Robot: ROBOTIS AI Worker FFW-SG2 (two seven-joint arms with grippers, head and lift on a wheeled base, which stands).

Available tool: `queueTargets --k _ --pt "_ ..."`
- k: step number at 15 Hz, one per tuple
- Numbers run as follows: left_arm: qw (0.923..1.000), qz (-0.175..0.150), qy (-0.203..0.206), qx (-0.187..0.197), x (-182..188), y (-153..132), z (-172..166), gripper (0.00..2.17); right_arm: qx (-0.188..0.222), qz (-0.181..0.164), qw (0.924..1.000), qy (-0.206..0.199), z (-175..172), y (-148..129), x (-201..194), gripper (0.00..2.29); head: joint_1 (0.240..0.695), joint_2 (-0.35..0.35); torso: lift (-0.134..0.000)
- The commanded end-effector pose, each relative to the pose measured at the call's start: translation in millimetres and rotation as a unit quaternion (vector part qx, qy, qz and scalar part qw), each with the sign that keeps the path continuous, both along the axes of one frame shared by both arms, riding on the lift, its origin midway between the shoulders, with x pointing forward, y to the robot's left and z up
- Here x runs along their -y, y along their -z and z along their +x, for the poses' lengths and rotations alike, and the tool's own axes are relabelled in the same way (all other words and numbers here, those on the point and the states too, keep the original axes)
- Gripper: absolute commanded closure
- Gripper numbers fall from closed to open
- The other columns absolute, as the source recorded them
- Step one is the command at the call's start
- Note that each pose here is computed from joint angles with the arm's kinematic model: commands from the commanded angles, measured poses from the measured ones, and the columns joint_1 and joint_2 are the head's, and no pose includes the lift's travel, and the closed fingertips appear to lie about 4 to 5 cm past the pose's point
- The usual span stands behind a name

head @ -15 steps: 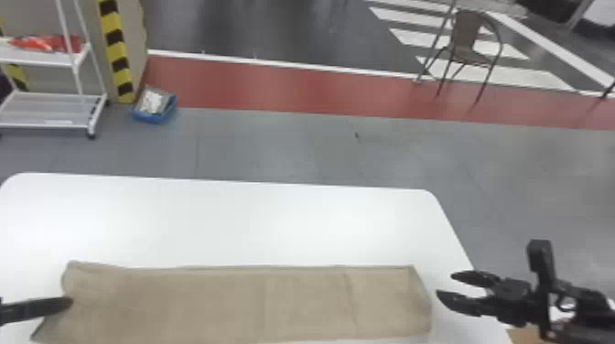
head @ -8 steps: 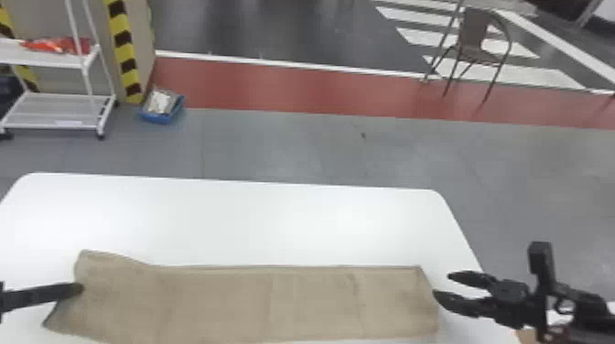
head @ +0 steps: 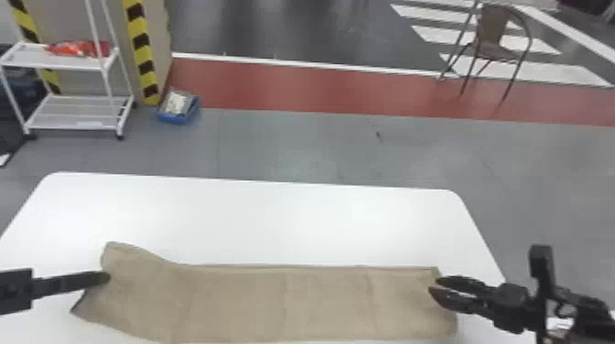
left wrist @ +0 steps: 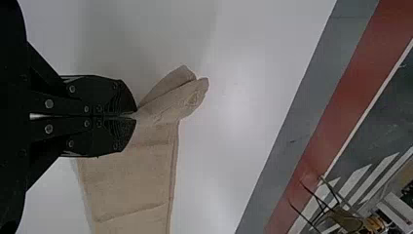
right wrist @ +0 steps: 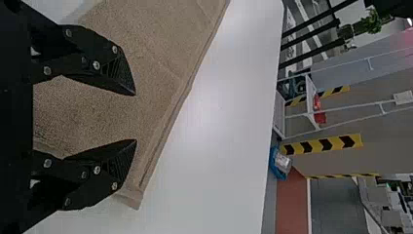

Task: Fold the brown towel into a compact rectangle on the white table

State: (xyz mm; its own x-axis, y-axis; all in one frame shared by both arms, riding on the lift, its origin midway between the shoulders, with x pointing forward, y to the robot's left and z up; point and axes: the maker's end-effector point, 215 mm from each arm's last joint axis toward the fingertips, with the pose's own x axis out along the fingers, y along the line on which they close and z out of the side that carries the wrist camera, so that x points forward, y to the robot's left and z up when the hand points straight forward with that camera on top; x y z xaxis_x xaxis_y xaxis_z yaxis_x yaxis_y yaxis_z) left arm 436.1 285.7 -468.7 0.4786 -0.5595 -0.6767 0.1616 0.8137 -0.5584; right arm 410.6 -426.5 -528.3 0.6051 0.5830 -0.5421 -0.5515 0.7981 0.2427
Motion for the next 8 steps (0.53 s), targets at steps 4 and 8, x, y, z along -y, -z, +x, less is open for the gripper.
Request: queueTargets --k 4,8 --pt "0.9999 -0.015 -0.006 -0.001 0 -16 5 1.44 -0.026 0.009 0.9989 -0.039 -5 23 -44 1.29 0.695 -0.164 0.000" --pt "0.9998 -0.018 -0.003 0.005 2 -24 8 1.44 -0.035 0.008 0.9977 -0.058 -5 35 -71 1.29 0.695 -0.120 0.000"
